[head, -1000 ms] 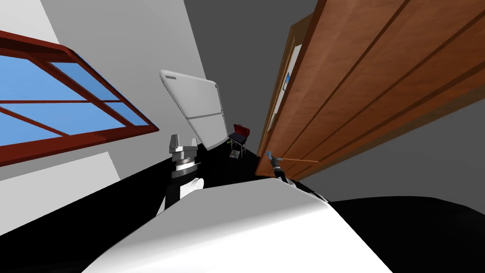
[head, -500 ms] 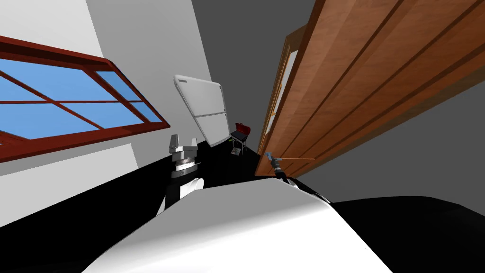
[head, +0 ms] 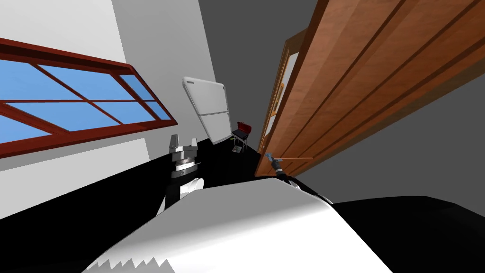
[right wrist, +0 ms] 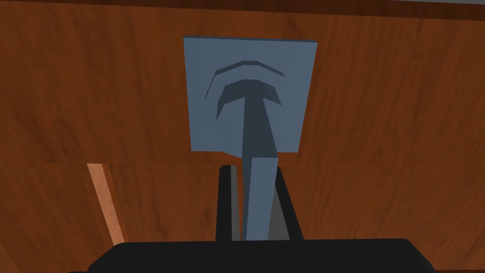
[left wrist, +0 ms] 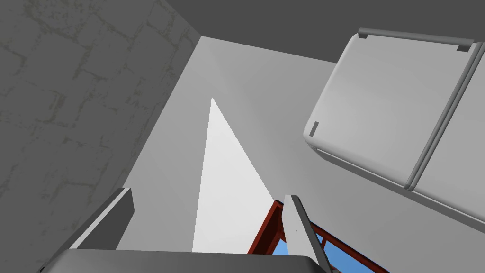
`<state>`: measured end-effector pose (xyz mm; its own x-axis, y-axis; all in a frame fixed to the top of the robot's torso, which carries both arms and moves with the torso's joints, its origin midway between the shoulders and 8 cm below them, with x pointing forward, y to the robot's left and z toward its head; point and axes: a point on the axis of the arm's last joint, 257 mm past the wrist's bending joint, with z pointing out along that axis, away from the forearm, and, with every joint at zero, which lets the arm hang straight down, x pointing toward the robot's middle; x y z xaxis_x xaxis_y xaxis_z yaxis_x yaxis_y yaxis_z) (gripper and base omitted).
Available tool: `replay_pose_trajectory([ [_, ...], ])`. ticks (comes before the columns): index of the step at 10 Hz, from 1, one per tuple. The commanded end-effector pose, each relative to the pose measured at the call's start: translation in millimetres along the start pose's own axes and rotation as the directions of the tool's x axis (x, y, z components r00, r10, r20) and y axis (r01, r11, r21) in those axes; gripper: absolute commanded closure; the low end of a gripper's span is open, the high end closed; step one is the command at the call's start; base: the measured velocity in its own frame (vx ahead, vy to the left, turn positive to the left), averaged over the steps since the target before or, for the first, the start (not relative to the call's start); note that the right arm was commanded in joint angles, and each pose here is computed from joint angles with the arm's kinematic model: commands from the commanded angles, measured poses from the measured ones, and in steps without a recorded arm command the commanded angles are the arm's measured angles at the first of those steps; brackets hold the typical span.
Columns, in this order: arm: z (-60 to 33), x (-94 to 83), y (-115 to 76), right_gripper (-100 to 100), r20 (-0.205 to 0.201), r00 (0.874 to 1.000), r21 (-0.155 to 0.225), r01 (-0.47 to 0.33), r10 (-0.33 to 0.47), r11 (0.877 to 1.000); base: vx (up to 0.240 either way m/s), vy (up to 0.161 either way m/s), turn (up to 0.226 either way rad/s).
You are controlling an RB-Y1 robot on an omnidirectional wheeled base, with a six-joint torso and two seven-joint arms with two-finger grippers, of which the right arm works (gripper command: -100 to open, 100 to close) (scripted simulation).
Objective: Pull the door open
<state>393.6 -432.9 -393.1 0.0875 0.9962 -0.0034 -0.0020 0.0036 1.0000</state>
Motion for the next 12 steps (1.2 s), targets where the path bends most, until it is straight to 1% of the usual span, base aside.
replay_pose_trajectory([
  [1,-8.9,0.4,-0.3,100,-0.023,1.0,0.002,-0.001,0.001,1.0,-0.191,-0.047,0.1],
  [5,-24.1,1.5,0.6,100,-0.075,0.997,0.002,-0.003,0.003,1.0,-0.185,-0.056,0.096],
  [6,-20.9,3.0,0.0,100,-0.069,0.998,0.002,-0.002,0.003,1.0,-0.086,-0.014,0.013],
  [7,-31.5,1.5,-1.7,100,-0.083,0.997,0.004,-0.003,0.003,1.0,-0.117,-0.029,0.136],
  [8,-34.3,0.8,-1.6,100,-0.086,0.996,0.004,-0.003,0.003,1.0,-0.169,-0.059,0.145],
  [10,-47.4,-2.8,-1.3,100,-0.104,0.995,0.002,-0.002,0.002,1.0,-0.169,-0.058,0.142],
  [12,-54.7,-4.6,-1.0,100,-0.113,0.994,0.002,-0.002,0.002,1.0,-0.152,-0.061,0.108],
])
